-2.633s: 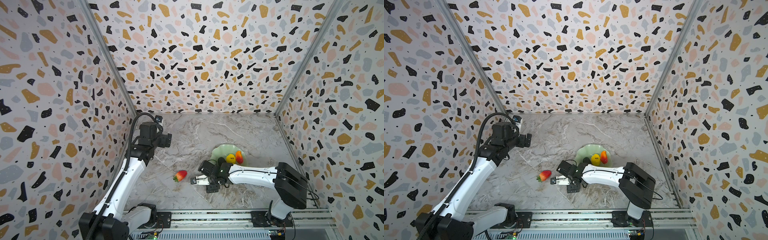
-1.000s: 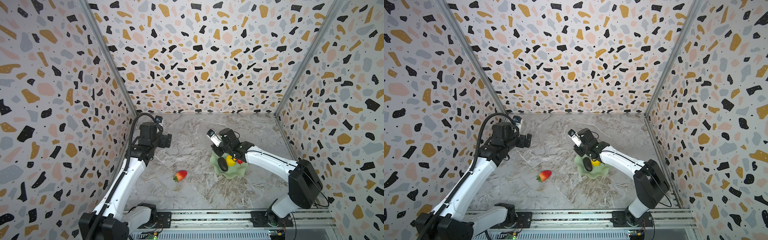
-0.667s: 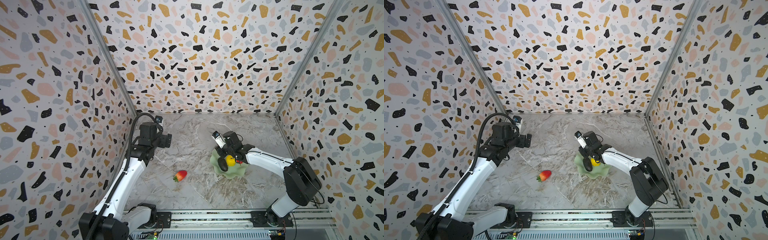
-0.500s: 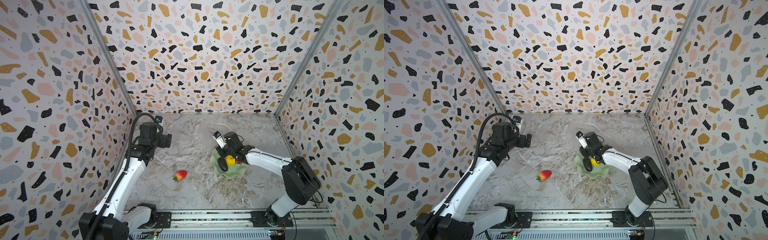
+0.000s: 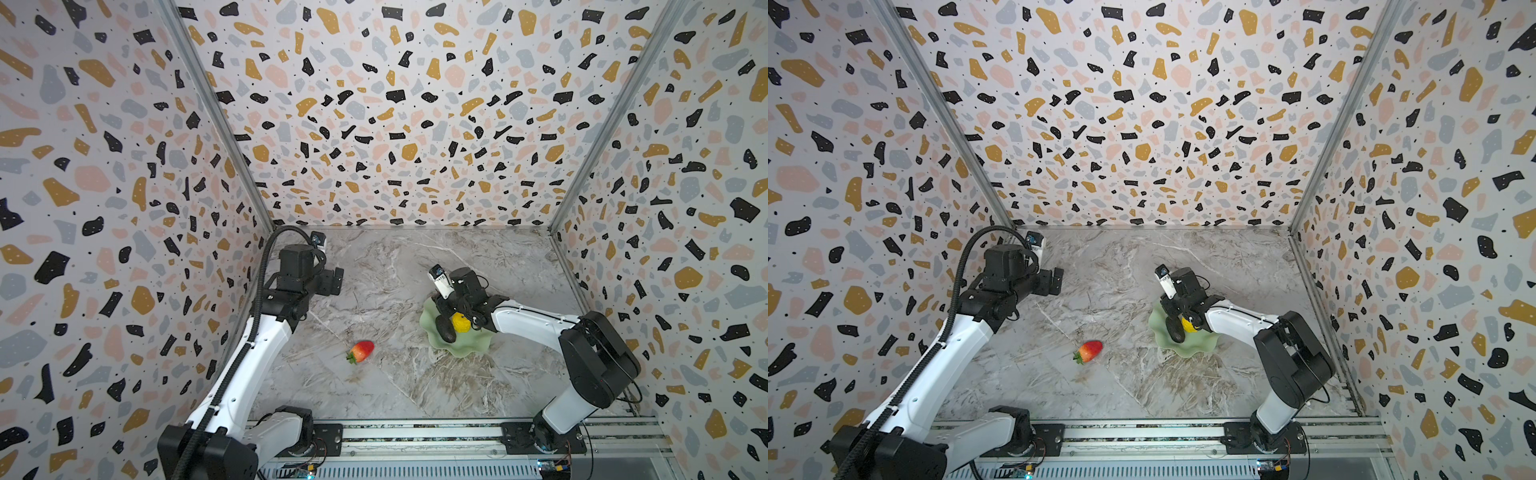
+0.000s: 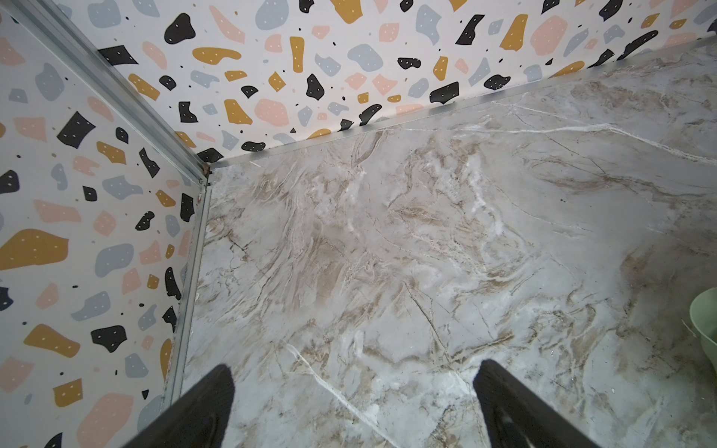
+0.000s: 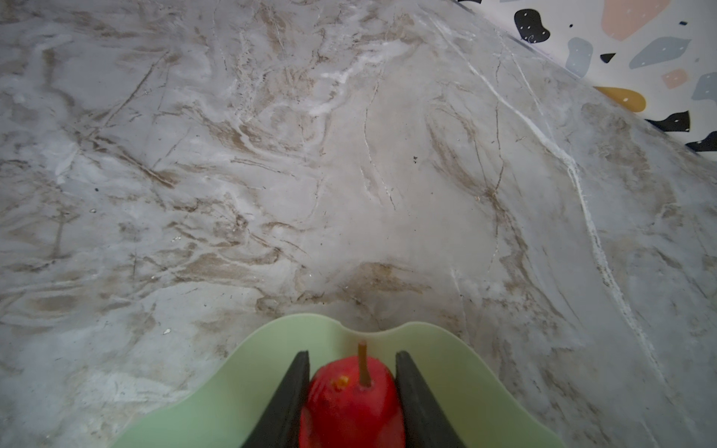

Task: Place and organize the fake fruits in the fruit bowl
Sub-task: 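Move the right gripper to the leafy strawberry and grasp it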

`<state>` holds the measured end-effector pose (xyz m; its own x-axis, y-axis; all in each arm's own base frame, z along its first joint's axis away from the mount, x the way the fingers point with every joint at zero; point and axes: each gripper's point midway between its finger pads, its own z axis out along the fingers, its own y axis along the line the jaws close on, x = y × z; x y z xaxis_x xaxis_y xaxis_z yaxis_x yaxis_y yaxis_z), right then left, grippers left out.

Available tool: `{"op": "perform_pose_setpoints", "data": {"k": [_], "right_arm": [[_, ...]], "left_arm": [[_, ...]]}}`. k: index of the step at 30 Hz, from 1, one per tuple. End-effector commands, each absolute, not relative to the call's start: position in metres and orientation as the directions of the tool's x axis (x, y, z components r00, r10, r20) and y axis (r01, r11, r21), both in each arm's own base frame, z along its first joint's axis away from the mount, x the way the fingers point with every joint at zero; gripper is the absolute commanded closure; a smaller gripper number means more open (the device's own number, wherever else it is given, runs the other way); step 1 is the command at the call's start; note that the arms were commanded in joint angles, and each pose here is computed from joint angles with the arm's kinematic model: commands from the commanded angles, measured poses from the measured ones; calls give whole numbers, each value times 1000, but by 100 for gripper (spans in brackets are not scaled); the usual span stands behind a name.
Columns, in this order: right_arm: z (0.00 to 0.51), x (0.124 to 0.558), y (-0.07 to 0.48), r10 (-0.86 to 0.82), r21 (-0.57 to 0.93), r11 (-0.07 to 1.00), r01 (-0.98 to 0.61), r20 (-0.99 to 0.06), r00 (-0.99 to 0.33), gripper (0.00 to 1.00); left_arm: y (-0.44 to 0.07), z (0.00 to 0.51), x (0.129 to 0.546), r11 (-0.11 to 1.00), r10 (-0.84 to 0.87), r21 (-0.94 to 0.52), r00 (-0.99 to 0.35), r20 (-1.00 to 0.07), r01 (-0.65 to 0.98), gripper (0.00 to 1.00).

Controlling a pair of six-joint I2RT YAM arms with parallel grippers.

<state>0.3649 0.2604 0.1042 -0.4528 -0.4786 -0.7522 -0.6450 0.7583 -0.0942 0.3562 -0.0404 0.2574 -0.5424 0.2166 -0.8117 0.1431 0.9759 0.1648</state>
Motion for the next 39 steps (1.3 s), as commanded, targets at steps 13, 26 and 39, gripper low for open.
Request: {"op": "perform_pose_setpoints", "data": {"k": [13, 26, 39], "right_arm": [[157, 358, 267, -478, -137, 745, -652, -792, -379, 21], [179, 247, 414, -622, -112, 257, -960, -779, -76, 1], [109, 181, 472, -708, -213, -195, -957, -645, 287, 0]], "left_arm": [[-44, 258, 360, 973, 225, 164, -524, -821, 161, 0], [-44, 261, 359, 974, 224, 165, -521, -823, 158, 1], [-42, 263, 356, 973, 226, 171, -513, -828, 153, 0]]}}
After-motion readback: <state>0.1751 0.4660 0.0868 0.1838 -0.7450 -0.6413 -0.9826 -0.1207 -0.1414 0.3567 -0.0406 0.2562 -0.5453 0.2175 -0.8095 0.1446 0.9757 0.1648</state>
